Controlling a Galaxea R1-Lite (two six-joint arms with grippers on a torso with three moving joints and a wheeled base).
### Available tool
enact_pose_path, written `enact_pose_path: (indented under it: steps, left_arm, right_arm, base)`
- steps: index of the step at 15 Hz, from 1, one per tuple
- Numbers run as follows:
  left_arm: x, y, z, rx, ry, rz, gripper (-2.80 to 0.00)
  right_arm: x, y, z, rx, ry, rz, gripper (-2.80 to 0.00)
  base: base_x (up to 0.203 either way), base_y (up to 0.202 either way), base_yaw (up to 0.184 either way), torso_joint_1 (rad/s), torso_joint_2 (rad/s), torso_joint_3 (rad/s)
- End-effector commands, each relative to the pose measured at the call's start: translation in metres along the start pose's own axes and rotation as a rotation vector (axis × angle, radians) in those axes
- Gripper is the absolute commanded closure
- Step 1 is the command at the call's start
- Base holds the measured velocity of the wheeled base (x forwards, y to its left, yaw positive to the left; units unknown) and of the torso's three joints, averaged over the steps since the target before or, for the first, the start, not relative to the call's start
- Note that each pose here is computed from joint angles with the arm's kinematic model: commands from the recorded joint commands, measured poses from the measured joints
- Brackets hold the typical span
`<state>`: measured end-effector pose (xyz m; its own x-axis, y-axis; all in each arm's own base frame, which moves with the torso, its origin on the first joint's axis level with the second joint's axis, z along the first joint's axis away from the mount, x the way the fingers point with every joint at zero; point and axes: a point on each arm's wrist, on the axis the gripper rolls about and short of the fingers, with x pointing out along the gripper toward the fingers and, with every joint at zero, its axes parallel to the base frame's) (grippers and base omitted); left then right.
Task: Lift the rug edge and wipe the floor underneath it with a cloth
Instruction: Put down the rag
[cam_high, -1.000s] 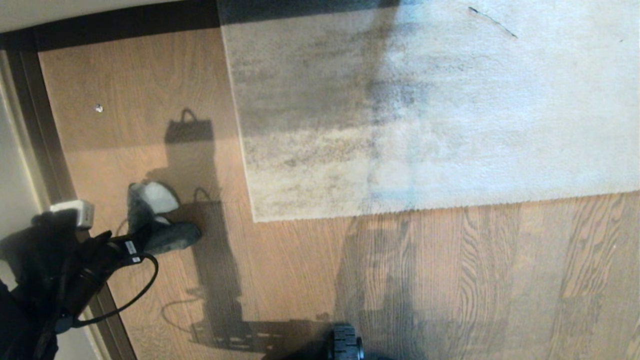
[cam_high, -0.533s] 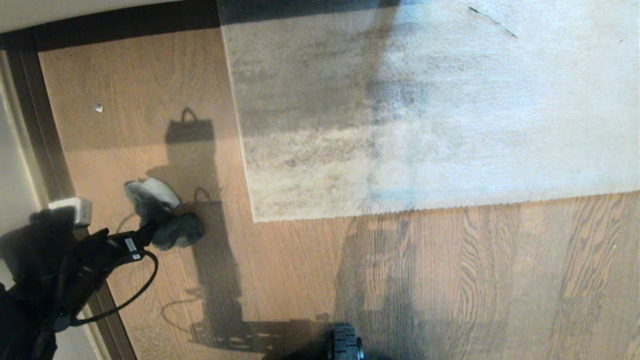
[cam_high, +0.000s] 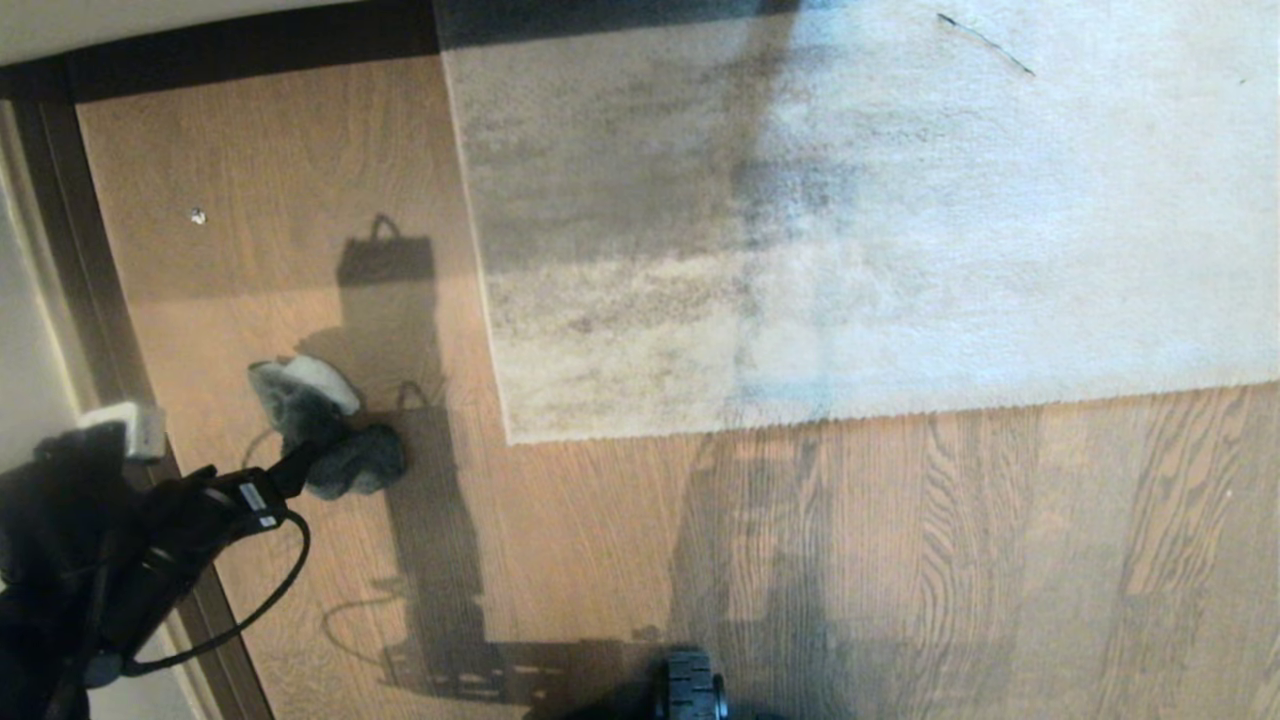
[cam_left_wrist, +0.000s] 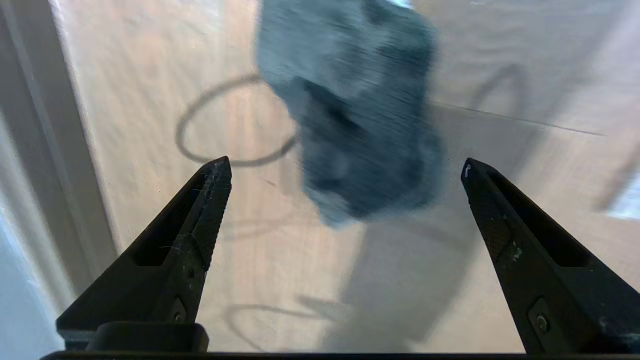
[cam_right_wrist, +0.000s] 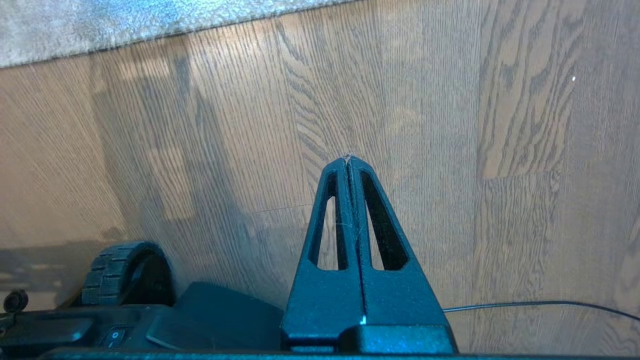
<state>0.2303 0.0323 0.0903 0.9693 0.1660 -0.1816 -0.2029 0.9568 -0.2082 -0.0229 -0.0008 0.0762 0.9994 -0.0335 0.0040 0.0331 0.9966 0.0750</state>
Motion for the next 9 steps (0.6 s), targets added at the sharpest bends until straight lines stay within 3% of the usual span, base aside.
enact_pose_path:
  steps: [1,4,9]
  left_arm:
    - [-0.016,-0.007,0.005,-0.019,-0.025,-0.034,-2.80]
    - [-0.034,-0.008,0.004,-0.025,-0.022,-0.047,-2.80]
    - [-0.062,-0.009,0.017,-0.029,-0.100,-0.062,-2.80]
  right_arm:
    - [0.000,0.000,0.000,0.000,0.001,0.000,0.00]
    - [0.000,0.000,0.000,0.000,0.001,0.000,0.00]
    - [0.000,0.000,0.000,0.000,0.001,0.001,0.00]
  base:
    - [0.000,0.000,0.000,0.000,0.00,0.000]
    - [0.000,0.000,0.000,0.000,0.00,0.000]
    - [0.000,0.000,0.000,0.000,0.00,0.000]
